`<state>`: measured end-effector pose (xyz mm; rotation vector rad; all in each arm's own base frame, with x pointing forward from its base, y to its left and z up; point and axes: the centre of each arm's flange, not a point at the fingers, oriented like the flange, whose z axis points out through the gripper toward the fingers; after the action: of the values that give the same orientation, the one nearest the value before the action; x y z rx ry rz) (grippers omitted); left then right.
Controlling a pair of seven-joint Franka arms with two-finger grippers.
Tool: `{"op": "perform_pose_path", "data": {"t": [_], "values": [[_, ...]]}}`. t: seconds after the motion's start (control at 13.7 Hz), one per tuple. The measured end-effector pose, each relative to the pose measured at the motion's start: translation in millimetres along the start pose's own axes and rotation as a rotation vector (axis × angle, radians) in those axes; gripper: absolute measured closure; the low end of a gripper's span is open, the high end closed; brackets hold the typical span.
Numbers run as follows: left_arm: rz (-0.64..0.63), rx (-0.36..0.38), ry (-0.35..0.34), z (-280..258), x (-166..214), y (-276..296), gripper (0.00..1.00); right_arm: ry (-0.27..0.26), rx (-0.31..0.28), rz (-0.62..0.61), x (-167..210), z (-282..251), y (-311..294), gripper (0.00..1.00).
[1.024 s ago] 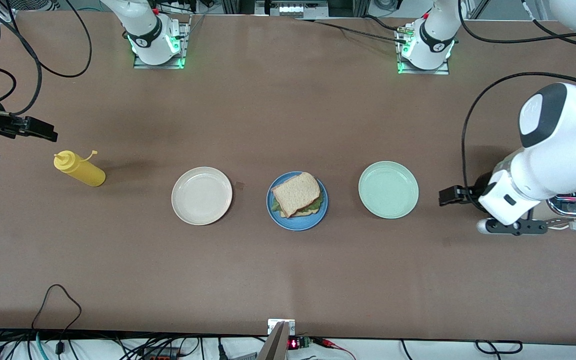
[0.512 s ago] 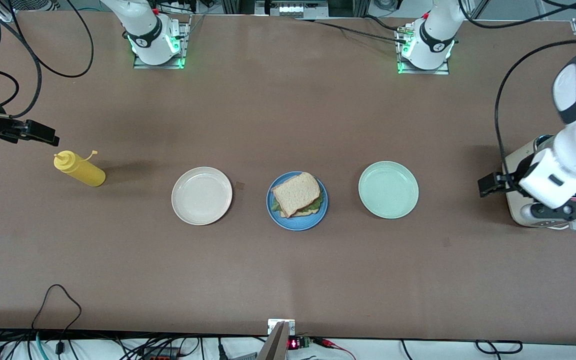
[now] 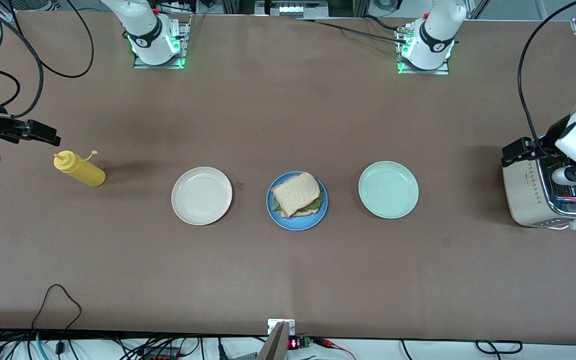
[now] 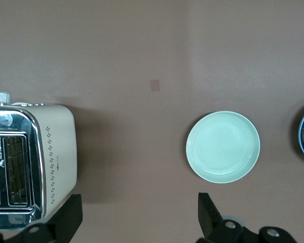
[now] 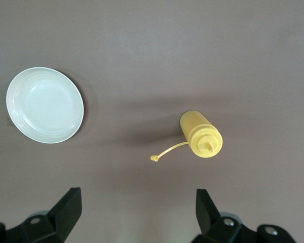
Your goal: Make sandwich in blue plate with both arms
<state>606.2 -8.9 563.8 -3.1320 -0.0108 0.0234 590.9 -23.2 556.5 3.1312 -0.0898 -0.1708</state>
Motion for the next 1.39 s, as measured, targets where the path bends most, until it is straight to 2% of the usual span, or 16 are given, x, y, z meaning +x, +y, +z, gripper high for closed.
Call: {"op": "perform_pose_path", "data": {"t": [0.44, 1.39], "values": [[-0.004, 0.005, -0.034, 7, -32, 2, 0.0, 0.0, 0.0, -0.004, 0, 0, -2, 0.0], [-0.012, 0.006, -0.036, 20, -39, 13, 0.0, 0.001, -0.001, -0.003, 0, 0, -2, 0.0]]}}
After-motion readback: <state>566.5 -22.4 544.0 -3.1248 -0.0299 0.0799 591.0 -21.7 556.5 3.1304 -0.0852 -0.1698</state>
